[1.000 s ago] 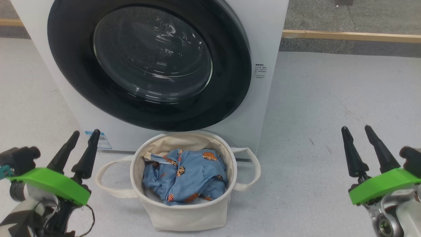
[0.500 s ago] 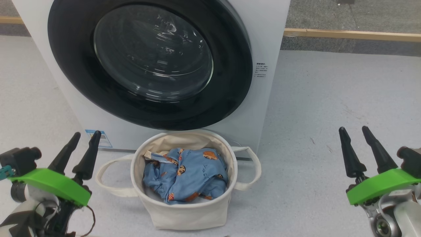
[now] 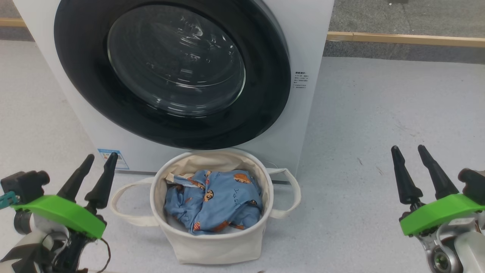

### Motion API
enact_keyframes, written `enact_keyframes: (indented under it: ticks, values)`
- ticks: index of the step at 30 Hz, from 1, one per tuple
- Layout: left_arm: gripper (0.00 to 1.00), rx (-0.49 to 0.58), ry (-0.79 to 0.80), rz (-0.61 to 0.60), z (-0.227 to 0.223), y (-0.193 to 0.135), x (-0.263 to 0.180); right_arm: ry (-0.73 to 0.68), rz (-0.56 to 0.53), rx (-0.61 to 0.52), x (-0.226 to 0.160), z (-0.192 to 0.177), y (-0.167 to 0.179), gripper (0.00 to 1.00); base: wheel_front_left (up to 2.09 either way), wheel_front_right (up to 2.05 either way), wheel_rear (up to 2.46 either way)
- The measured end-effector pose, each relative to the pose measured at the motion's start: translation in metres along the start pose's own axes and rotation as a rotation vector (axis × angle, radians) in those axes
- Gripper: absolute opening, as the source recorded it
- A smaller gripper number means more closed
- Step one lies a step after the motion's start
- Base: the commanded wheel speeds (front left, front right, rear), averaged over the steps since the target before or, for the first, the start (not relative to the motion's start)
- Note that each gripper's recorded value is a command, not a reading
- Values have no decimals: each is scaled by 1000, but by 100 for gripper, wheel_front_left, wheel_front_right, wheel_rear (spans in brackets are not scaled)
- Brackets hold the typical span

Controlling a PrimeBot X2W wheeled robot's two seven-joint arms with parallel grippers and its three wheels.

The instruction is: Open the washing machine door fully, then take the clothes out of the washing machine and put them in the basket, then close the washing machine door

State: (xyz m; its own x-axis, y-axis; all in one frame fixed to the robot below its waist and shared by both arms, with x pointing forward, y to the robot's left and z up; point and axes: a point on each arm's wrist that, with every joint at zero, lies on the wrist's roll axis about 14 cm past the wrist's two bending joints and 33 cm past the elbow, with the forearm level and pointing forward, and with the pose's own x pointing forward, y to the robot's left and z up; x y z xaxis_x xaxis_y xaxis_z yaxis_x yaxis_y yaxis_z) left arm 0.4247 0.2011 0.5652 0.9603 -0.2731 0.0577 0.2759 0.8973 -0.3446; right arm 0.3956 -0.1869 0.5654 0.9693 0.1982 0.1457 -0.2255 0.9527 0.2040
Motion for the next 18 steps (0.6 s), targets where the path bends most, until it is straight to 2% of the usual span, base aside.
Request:
enact_keyframes:
  ticks: [4,5,11,18]
  values:
    - [100,-5,6,2,-1,0,0,6,-1,2,0,-1,0,100,0,0,0]
    - [0,-9,16,5,-6,1,0,15,-4,5,0,-5,-1,0,0,0,0]
    - [0,-94,177,48,-79,-2,-28,162,-49,77,-25,-60,0,0,0,0,0]
    - [0,-153,165,68,-78,0,-28,165,-73,143,-26,-61,-3,0,0,0,0]
